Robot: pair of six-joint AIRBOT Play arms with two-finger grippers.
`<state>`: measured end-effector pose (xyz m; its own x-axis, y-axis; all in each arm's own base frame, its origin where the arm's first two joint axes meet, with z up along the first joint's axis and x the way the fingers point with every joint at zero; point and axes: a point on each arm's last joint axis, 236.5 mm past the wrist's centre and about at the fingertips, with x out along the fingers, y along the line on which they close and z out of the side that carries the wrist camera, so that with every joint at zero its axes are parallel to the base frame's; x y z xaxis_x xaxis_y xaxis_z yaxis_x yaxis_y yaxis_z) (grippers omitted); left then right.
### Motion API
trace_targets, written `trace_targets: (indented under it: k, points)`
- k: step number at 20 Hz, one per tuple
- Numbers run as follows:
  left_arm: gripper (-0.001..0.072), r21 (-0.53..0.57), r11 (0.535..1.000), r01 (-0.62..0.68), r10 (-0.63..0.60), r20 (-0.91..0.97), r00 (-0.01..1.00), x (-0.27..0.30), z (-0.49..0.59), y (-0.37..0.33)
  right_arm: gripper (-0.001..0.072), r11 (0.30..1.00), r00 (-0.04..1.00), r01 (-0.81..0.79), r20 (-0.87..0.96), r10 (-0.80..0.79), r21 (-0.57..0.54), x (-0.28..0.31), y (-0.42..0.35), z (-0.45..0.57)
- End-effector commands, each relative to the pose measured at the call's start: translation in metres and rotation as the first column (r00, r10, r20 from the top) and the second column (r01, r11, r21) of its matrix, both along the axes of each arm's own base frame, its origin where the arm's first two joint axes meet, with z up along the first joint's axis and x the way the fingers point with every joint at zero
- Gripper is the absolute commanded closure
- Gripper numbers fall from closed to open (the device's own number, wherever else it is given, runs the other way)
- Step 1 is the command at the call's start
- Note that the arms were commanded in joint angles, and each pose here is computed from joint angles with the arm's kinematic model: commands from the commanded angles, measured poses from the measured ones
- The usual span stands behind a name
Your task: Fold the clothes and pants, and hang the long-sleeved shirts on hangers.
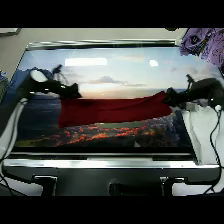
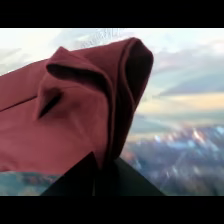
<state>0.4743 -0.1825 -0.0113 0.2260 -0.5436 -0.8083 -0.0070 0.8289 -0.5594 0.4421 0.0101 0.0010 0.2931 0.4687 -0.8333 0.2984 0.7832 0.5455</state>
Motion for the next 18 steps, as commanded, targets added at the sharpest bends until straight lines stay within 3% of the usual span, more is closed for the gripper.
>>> trace_targets:
  k: [1, 7, 12, 18]
  points:
    - [0.0685, -0.082, 0.996, 0.019, -0.022, -0.035, 0.999, -0.015, -0.024, -0.099, 0.0685, 0.991, 0.998, 0.057, -0.014, -0.059, -0.124, -0.017, -0.024, 0.055]
    - [0.0686, -0.332, 0.943, -0.006, -0.022, -0.081, 0.996, -0.057, -0.042, -0.262, 0.0684, 0.969, 0.995, 0.093, 0.039, -0.087, -0.227, -0.036, -0.041, 0.122]
    - [0.0686, -0.410, 0.912, 0.018, -0.060, -0.089, 0.994, -0.084, -0.058, -0.345, 0.0684, 0.968, 0.994, 0.098, 0.067, -0.085, -0.230, -0.039, -0.039, 0.145]
    - [0.0686, -0.489, 0.872, -0.017, -0.068, -0.155, 0.986, -0.103, -0.071, -0.393, 0.0684, 0.972, 0.994, 0.101, 0.066, -0.088, -0.212, -0.039, -0.036, 0.146]
